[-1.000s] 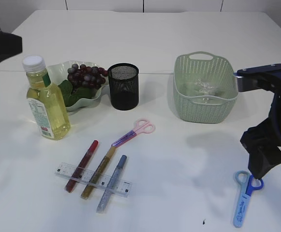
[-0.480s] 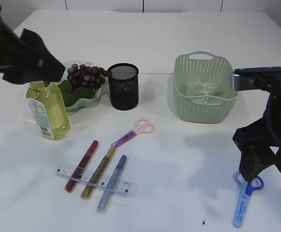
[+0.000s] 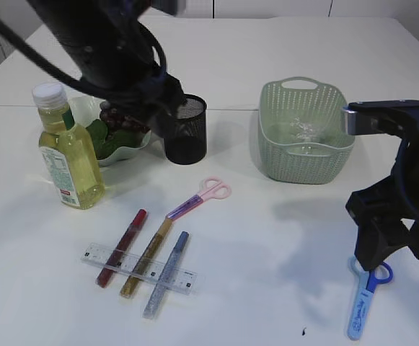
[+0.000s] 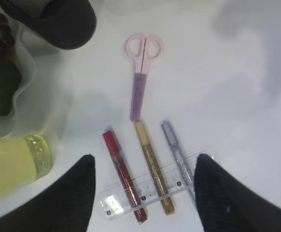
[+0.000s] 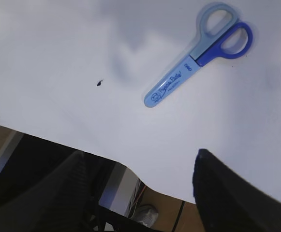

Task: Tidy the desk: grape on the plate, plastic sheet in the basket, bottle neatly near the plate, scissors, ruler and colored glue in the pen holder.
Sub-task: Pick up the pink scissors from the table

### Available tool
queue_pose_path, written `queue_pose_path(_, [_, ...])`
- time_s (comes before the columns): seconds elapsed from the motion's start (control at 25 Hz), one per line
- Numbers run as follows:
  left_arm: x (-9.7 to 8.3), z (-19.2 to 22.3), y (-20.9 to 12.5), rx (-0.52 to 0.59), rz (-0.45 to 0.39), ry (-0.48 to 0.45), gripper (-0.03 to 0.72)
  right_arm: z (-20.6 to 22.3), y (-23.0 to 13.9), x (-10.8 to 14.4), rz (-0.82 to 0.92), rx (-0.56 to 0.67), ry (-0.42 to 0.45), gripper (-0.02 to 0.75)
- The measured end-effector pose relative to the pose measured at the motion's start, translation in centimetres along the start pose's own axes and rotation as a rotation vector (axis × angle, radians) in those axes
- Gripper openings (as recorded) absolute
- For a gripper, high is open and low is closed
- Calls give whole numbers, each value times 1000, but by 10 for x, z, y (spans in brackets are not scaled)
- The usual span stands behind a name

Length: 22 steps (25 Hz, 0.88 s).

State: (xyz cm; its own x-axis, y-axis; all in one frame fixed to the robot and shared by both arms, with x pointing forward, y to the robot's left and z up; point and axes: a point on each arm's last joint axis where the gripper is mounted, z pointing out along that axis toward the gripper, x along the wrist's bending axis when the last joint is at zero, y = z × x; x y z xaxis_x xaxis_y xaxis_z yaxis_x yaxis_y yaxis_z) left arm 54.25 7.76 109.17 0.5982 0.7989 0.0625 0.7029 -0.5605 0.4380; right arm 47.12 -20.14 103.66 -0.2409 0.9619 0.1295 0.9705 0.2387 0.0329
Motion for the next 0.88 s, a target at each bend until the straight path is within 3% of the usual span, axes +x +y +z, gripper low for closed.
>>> queue_pose_path(0.32, [-6,72,22,170,87,-41,442,13,9,-2,5,51,-12,538])
queue_pose_path(0.56, [6,110,24,241,97,-48,438,34,30,-3,23,117,-13,501])
queue_pose_path(0.88, [21,143,30,259,112,-86,438,30,44,-1,18,90,-3,477])
